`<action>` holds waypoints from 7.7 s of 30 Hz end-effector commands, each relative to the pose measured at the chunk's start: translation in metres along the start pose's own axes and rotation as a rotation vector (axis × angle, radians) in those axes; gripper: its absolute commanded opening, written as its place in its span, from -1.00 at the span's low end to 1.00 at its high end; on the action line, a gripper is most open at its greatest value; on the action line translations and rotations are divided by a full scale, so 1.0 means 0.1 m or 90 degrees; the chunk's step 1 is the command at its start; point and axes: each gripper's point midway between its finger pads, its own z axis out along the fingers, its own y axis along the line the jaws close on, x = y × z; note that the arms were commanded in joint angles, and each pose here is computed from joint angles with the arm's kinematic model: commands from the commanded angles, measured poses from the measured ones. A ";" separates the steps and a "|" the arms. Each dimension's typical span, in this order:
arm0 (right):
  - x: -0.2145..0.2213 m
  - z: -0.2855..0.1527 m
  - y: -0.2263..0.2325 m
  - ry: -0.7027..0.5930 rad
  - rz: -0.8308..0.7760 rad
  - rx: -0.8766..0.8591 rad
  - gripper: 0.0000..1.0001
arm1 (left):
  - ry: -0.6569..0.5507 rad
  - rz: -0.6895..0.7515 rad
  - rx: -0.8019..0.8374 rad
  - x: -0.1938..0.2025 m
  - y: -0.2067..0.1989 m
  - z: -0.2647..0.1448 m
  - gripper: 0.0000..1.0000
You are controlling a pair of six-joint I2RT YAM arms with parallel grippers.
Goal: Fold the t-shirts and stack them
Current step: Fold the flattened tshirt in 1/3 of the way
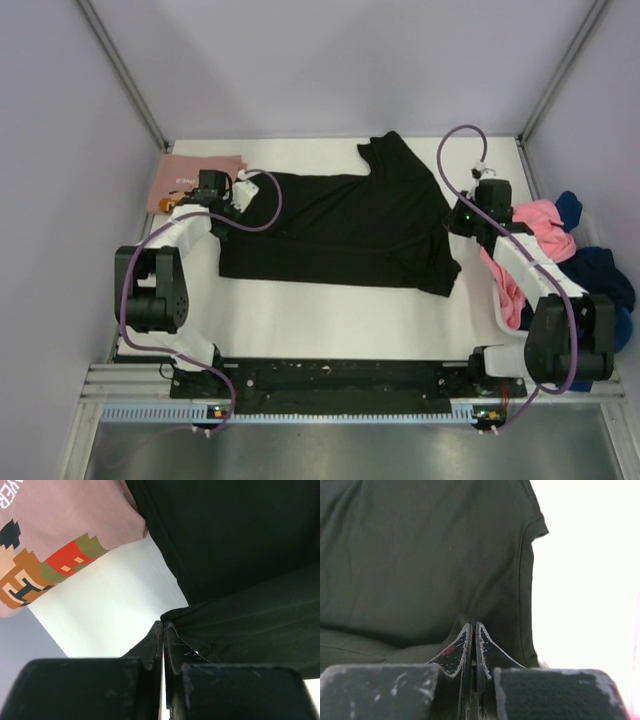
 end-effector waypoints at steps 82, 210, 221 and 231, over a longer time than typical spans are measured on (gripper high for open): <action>1.56 -1.05 -0.08 0.349 0.083 0.121 -1.00 | 0.066 0.338 0.052 1.19 -0.72 -0.62 -1.00; 2.25 -0.77 -0.01 0.331 0.212 0.042 -1.00 | -0.245 0.379 0.328 -1.78 -3.38 -0.93 -0.59; 2.24 -0.77 0.00 0.329 0.213 0.041 -1.00 | -0.255 0.574 0.494 -1.51 -4.26 -0.93 -0.72; 2.25 -0.77 -0.01 0.331 0.214 0.043 -1.00 | -0.234 0.509 0.300 -1.99 -3.81 -0.35 -0.81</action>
